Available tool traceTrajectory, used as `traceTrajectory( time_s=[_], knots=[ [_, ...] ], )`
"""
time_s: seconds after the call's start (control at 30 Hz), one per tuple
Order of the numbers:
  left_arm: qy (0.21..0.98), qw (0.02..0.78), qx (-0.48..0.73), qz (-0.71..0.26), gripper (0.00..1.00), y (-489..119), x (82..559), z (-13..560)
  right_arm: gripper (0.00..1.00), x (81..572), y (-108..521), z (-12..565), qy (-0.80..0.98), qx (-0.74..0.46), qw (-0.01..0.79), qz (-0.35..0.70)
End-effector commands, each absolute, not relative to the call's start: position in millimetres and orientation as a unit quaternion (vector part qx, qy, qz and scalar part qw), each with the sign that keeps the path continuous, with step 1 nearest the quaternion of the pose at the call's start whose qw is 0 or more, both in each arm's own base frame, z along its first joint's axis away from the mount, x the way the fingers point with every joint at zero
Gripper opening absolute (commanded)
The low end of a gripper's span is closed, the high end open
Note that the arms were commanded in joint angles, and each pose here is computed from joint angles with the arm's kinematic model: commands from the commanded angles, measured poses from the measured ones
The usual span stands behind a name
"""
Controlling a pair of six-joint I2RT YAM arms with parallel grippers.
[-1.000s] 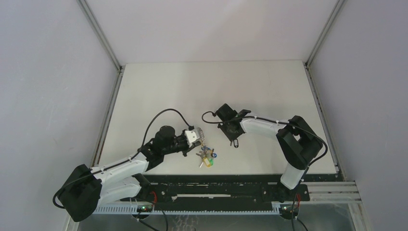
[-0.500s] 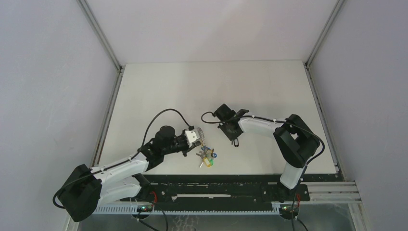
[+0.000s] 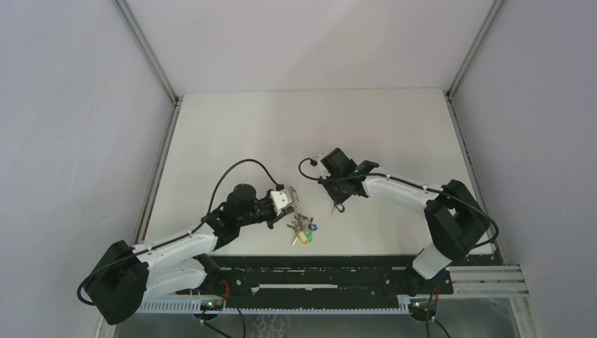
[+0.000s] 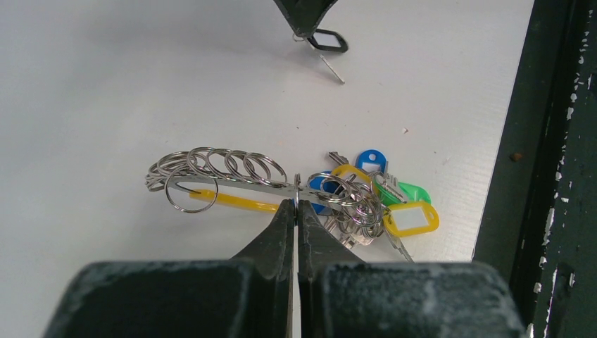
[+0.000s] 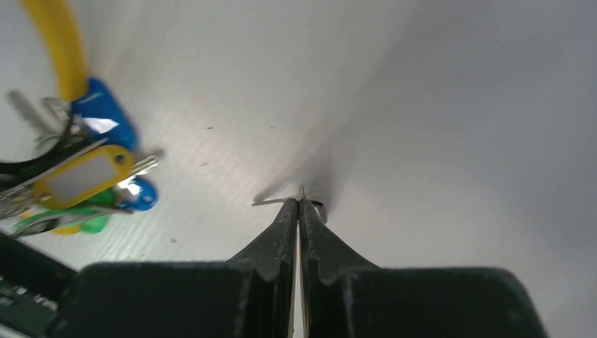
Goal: Put the keys on the keyring
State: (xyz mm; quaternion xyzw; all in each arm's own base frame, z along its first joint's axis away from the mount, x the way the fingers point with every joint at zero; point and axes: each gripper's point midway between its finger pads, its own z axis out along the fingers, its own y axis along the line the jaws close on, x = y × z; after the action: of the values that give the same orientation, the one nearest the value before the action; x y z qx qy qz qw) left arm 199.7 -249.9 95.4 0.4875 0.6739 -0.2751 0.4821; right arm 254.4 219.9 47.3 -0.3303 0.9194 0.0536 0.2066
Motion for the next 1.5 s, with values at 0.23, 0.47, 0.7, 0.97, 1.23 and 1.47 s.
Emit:
traceTrajectory(
  time_s=[0.23, 0.47, 0.7, 0.97, 1.23, 1.47],
  knots=[
    [0.646, 0.532, 0.472, -0.278, 0.00, -260.3, 214.7, 138.1, 0.00, 241.6, 277.3, 78.6, 0.830, -0.367, 0.306, 0.286],
    [0.646, 0.532, 0.471, -0.278, 0.00, -260.4, 214.8, 138.9, 0.00, 246.1, 278.7, 78.9, 0.817, -0.348, 0.321, 0.329],
    [0.645, 0.534, 0.471, -0.278, 0.00, -260.4, 214.8, 139.4, 0.00, 246.6, 278.2, 80.1, 0.812, -0.337, 0.325, 0.349],
    [0.645, 0.534, 0.471, -0.278, 0.00, -260.5, 215.0, 139.1, 0.00, 249.1, 270.8, 81.3, 0.829, -0.307, 0.319, 0.342],
    [0.644, 0.533, 0.472, -0.280, 0.00, -261.4, 214.8, 140.1, 0.00, 256.2, 224.1, 75.8, 0.918, -0.163, 0.273, 0.238],
    [0.642, 0.532, 0.473, -0.285, 0.00, -262.5, 213.3, 141.0, 0.00, 245.2, 186.1, 65.2, 0.965, -0.043, 0.208, 0.156]
  ],
)
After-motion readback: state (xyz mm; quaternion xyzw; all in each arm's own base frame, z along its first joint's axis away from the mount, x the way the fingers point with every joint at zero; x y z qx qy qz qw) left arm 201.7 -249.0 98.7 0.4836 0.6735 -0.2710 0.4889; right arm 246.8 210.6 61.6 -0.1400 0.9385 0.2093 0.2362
